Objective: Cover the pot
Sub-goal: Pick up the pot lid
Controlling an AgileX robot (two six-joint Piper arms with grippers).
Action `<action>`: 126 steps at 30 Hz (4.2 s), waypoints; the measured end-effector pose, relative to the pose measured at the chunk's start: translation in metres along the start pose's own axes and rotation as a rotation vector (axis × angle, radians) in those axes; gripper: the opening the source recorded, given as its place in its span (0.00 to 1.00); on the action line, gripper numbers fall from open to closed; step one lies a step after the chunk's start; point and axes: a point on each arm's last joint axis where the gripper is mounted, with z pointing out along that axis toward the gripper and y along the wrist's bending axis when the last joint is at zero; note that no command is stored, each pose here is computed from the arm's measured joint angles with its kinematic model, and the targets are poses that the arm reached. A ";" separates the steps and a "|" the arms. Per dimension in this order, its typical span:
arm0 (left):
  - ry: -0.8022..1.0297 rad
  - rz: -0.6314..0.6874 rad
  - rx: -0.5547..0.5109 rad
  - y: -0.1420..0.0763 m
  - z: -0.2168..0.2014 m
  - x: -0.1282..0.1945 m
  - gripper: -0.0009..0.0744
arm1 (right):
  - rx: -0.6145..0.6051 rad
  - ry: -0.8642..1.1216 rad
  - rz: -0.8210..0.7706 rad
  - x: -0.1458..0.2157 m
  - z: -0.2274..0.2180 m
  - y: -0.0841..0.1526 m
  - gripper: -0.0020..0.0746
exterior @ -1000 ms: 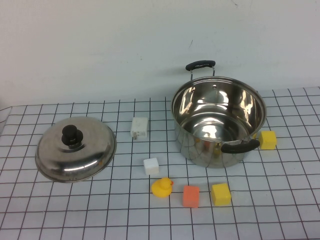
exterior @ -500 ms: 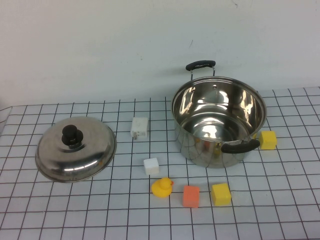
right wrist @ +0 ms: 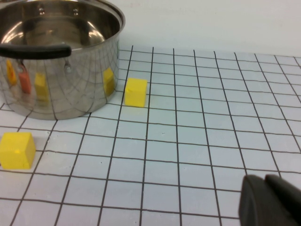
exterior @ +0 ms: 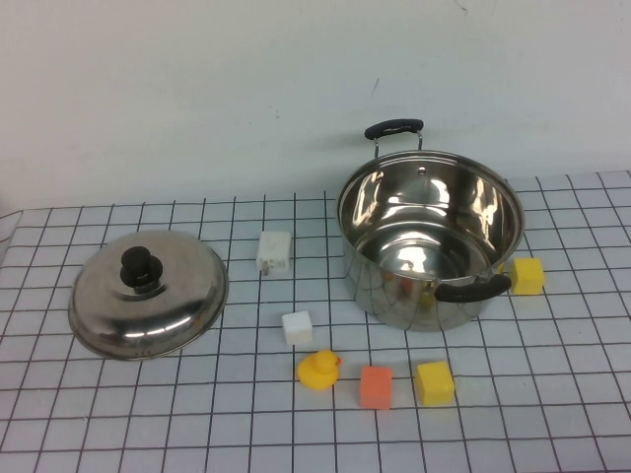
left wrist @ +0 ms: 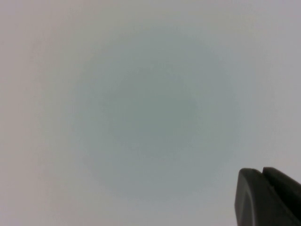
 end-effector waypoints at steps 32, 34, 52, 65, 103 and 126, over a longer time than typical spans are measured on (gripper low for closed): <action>0.405 0.119 -0.063 0.019 0.209 0.073 0.01 | 0.000 0.000 0.000 0.000 0.000 0.000 0.04; 0.368 0.136 -0.026 0.020 0.216 0.084 0.01 | 0.000 0.000 0.000 0.000 0.000 0.000 0.04; 0.472 0.239 0.043 0.051 0.227 0.199 0.20 | 0.000 0.000 0.000 0.000 0.000 0.000 0.04; 0.559 0.214 0.035 0.071 0.211 0.261 0.68 | 0.000 0.000 0.000 0.000 0.000 0.000 0.04; 0.654 0.171 -0.028 0.105 0.228 0.359 0.69 | 0.000 0.000 0.000 0.000 0.000 0.000 0.04; 0.707 0.124 -0.071 0.114 0.225 0.382 0.53 | 0.000 0.000 0.000 0.000 0.000 0.000 0.04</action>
